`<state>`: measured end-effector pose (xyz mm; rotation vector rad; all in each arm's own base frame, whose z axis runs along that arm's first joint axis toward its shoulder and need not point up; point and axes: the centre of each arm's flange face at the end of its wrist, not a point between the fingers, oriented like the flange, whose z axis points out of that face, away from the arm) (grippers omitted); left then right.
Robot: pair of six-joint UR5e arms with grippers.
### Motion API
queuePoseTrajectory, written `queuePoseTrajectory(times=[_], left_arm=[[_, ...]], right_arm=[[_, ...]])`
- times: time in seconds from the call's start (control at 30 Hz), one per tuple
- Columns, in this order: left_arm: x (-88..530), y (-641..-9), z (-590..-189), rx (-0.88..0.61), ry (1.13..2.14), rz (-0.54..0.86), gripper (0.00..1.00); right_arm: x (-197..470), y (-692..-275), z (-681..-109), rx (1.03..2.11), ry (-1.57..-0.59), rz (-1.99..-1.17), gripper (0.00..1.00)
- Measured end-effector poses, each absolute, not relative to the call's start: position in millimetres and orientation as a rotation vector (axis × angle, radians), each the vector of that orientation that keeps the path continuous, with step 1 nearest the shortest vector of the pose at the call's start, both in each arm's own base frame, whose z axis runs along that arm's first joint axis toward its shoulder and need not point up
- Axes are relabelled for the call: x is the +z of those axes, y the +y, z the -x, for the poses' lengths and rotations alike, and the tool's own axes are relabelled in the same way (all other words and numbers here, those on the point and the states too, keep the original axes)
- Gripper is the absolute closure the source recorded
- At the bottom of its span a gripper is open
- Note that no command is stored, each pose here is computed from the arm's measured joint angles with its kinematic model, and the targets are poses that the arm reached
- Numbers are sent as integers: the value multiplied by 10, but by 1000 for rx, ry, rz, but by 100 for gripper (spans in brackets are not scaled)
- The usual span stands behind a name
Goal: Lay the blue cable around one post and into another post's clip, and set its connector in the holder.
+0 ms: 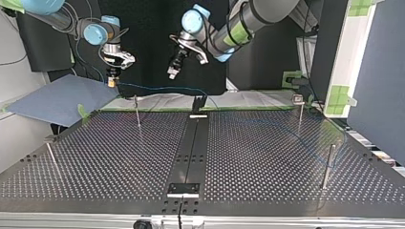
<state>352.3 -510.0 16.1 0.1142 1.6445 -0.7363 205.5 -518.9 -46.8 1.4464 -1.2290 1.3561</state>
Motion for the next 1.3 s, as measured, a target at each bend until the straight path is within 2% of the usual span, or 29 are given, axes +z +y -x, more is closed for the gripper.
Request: queuePoseTrajectory(times=[0.4, 0.77, 1.07, 1.3], left_arm=[[-142, -5221, -3566, -749, 1663, -110, 2], [-210, -5153, -3703, -689, 1678, -89, 2], [-522, -5168, -3838, -591, 1734, -90, 2], [-498, -5207, -4078, -553, 1745, -76, 2]], right_arm=[[-465, -5192, -2060, 1362, -1231, -1442, 100], [-465, -5192, -2062, 1364, -1229, -1442, 100], [-464, -5194, -2058, 1364, -1230, -1442, 100], [-463, -5193, -2058, 1362, -1229, -1443, 100]])
